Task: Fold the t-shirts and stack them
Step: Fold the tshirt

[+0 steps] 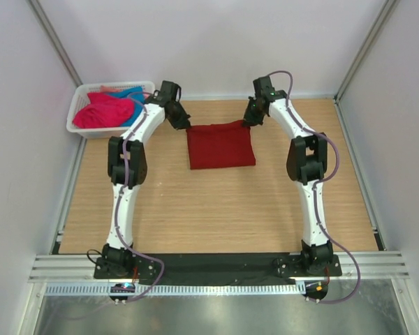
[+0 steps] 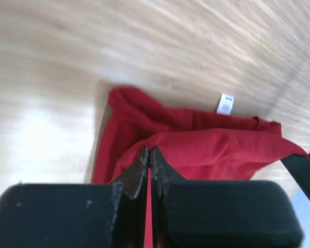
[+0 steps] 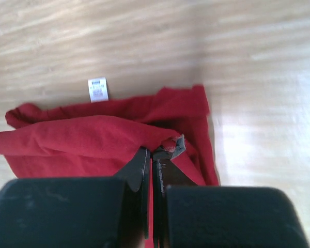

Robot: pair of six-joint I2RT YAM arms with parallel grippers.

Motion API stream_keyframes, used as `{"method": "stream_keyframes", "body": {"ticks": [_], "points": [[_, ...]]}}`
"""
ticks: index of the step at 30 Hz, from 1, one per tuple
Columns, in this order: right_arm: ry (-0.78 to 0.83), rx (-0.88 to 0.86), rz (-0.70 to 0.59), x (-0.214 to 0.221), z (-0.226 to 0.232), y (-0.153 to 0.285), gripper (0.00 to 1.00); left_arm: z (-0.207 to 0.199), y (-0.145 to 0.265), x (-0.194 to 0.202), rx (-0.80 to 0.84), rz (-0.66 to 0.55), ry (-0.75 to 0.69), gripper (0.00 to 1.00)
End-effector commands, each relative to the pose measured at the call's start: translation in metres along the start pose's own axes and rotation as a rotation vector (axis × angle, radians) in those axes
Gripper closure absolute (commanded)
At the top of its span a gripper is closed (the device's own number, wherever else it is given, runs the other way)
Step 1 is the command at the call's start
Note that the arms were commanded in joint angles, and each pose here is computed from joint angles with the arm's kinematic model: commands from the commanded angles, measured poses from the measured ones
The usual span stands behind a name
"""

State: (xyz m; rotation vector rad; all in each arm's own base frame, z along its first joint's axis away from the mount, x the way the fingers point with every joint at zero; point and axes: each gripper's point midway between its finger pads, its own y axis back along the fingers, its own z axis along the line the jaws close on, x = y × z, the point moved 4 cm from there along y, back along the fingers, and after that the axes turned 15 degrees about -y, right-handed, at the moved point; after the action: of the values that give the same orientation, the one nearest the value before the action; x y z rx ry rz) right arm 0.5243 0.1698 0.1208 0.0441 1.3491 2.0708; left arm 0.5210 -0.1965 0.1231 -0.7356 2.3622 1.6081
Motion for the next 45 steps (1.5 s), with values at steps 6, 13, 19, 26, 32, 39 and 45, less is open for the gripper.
{"method": "stream_keyframes", "body": {"ticks": [6, 13, 19, 26, 32, 39, 45], "points": [[-0.054, -0.121, -0.155, -0.042, 0.018, -0.016, 0.99, -0.021, -0.025, -0.054, 0.221, -0.194, -0.07, 0.96], [-0.081, -0.151, -0.198, -0.056, 0.023, -0.007, 0.76, -0.02, 0.0, -0.077, 0.188, -0.297, -0.124, 0.65], [0.018, -0.175, -0.093, -0.042, 0.023, 0.037, 0.52, -0.043, 0.053, -0.052, 0.161, -0.288, -0.295, 0.59], [0.051, -0.285, 0.181, 0.022, 0.011, 0.025, 0.69, -0.076, 0.033, 0.038, 0.279, -0.08, -0.352, 0.63], [0.031, -0.301, 0.222, 0.032, -0.008, -0.013, 0.69, -0.058, -0.023, 0.046, 0.246, -0.072, -0.363, 0.6], [-0.062, -0.413, 0.215, 0.012, -0.022, -0.048, 0.64, -0.04, -0.061, -0.031, 0.317, -0.238, -0.228, 0.59], [-0.095, -0.467, 0.229, 0.014, -0.015, -0.044, 0.62, -0.053, -0.065, -0.072, 0.458, -0.335, -0.152, 0.56]]}}
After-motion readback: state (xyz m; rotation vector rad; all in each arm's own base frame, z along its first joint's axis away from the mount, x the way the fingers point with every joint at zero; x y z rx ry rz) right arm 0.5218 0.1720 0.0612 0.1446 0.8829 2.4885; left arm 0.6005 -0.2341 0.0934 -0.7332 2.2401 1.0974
